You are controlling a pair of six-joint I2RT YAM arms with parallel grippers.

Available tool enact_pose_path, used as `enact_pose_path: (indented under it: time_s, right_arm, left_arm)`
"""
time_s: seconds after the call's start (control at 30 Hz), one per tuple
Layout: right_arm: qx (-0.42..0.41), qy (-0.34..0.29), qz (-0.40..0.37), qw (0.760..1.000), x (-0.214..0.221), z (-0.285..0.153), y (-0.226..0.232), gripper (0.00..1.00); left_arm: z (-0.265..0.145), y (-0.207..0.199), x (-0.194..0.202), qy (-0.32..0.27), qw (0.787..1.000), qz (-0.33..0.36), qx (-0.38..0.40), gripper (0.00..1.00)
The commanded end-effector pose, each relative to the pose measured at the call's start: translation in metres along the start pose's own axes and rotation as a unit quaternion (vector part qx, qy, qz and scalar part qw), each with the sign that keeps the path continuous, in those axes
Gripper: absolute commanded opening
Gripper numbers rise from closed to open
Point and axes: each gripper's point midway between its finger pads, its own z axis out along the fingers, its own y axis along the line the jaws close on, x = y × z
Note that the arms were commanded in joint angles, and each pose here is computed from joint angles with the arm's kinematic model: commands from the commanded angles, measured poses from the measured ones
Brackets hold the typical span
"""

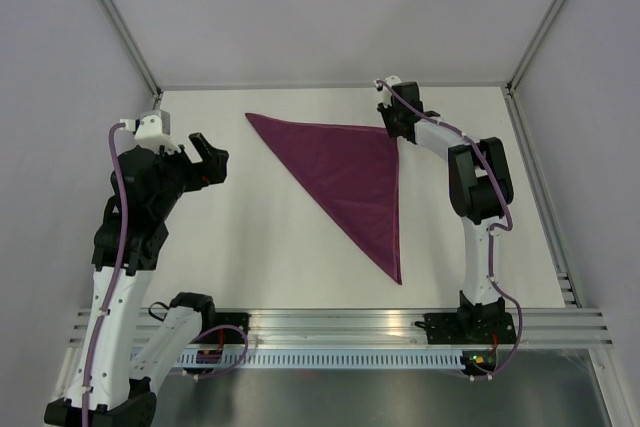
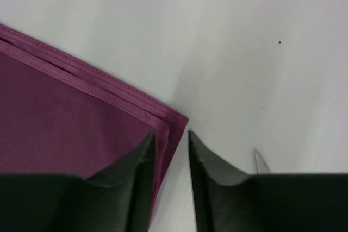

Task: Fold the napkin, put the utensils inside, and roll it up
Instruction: Fold the napkin at the center of the board, then pick up the knife at the center of the board.

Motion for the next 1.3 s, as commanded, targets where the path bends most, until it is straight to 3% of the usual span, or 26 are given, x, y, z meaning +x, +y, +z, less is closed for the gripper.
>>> enact_pose_path:
  time_s: [0.0,0.03,0.13,0.33,0.47,0.7,1.27]
  right_arm:
    - [0.018,-0.009,-0.001,1.0,-0.013,0.002,-0.014,0.4]
    - [0.018,-0.013,0.001,1.0,-0.017,0.0,-0.016,0.53]
    - [0.017,-0.025,0.01,0.999,-0.032,-0.006,-0.027,0.61]
    - [-0.021,-0.047,0.063,0.997,-0.052,-0.047,-0.061,0.61]
    - [-0.067,-0.016,0.088,0.994,-0.008,-0.076,-0.083,0.6]
    - [-0.091,0.019,0.062,0.994,0.058,-0.119,-0.117,0.57]
    - [-0.133,0.119,0.013,0.984,0.145,-0.103,-0.111,0.56]
  left_arm:
    - [0.0,-0.003,-0.007,-0.014,1.0,0.018,0.013,0.98]
    - [0.0,-0.003,-0.007,-0.014,1.0,0.018,0.013,0.98]
    - [-0.001,-0.004,-0.007,-0.016,1.0,0.018,0.014,0.98]
    - [-0.007,-0.009,-0.01,-0.024,0.999,0.016,0.028,1.0]
    - [-0.008,-0.011,-0.01,-0.031,0.999,0.011,0.036,1.0]
    - [0.0,-0.015,0.003,-0.021,0.998,0.004,0.053,1.0]
    - [0.008,-0.012,0.024,-0.005,0.998,0.009,0.063,1.0]
